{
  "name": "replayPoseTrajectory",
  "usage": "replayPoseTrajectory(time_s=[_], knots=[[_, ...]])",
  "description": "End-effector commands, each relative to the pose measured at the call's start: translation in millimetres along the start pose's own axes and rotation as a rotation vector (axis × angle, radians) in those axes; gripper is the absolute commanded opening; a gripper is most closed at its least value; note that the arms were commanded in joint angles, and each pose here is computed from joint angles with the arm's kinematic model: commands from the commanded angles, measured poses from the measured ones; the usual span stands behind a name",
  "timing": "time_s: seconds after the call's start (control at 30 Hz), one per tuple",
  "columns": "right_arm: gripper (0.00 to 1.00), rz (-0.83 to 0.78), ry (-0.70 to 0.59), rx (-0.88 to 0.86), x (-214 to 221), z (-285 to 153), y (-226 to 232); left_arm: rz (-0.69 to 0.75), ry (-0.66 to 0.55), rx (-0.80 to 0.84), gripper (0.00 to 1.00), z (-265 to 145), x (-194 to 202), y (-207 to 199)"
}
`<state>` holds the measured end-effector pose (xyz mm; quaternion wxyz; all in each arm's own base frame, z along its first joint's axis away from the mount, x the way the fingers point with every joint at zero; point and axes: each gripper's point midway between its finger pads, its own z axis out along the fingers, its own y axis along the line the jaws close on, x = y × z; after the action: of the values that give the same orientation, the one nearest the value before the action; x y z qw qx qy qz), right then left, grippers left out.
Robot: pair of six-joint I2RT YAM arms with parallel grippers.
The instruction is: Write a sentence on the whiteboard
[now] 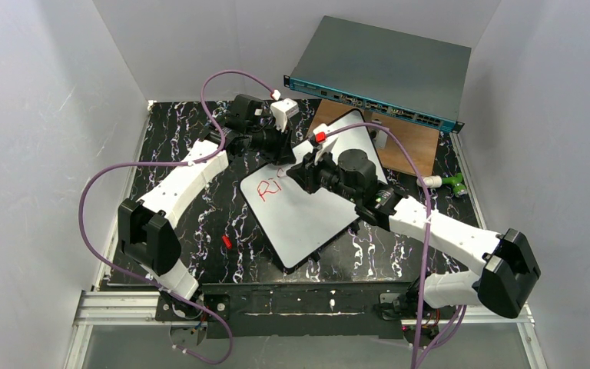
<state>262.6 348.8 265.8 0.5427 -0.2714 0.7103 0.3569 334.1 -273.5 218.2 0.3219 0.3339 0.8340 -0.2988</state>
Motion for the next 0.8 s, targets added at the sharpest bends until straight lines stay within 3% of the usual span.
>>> replayPoseTrajectory(time_s=[0.0,0.77], knots=[[0.01,-0.015,0.046,0.074,17,-5,-16,0.041,0.067,0.007,0.00,-7,20,-9],[0.01,-0.028,0.055,0.178,18,-11,-34,0.039,0.061,0.013,0.00,-6,17,-10]])
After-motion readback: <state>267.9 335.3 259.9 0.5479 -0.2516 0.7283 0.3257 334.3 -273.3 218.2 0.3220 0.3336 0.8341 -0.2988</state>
